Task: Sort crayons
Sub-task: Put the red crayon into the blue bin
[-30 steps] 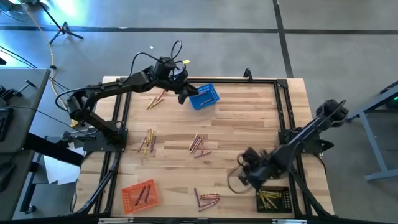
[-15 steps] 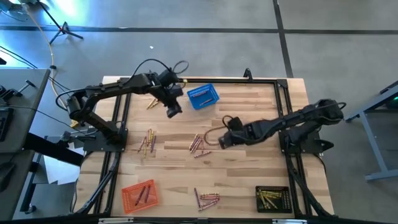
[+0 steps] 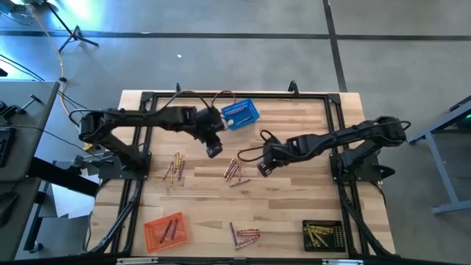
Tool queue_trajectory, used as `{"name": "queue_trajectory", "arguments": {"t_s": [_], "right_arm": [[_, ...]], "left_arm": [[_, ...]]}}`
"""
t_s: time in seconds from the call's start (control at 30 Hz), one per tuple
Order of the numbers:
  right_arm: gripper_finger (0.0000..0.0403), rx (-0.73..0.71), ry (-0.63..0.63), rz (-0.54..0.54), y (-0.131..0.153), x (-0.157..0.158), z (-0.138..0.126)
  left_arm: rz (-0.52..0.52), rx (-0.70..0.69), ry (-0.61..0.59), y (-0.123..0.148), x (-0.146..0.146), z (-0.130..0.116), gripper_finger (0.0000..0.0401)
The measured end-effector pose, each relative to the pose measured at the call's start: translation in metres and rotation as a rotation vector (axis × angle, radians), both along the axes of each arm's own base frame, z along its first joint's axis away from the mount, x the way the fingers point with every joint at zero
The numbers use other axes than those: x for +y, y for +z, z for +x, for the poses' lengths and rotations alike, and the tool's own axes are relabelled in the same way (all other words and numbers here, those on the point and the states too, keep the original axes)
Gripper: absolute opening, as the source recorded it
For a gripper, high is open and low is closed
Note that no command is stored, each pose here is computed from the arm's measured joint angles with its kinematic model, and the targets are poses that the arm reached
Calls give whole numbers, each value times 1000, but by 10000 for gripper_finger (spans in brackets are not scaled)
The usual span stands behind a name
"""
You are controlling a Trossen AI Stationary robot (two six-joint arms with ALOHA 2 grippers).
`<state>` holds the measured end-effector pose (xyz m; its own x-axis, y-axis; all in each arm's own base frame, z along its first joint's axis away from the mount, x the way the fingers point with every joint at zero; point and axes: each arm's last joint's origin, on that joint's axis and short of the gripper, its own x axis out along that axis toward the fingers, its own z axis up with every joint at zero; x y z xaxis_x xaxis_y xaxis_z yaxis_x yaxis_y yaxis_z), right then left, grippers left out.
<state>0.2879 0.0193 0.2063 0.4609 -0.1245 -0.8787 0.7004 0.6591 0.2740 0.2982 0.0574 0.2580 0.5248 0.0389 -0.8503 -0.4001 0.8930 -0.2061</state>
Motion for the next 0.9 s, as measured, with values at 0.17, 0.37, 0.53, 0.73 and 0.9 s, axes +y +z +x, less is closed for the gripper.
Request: {"name": "queue_trajectory", "arguments": {"t_s": [0.17, 0.37, 0.53, 0.73, 0.9], "right_arm": [[84, 28, 112, 70, 11, -1, -11], [84, 79, 202, -1, 32, -1, -39], [84, 77, 241, -67, 44, -3, -52], [84, 97, 288, -90, 45, -4, -57], [84, 101, 331, -111, 45, -4, -56]], "left_arm": [[-115, -24, 182, -6, -28, 13, 103], [-208, -30, 291, -34, -60, 39, 103], [-263, 67, 364, -64, -80, 53, 103], [-311, 68, 321, -67, -105, 78, 103], [-262, 69, 203, -67, -121, 91, 103]]}}
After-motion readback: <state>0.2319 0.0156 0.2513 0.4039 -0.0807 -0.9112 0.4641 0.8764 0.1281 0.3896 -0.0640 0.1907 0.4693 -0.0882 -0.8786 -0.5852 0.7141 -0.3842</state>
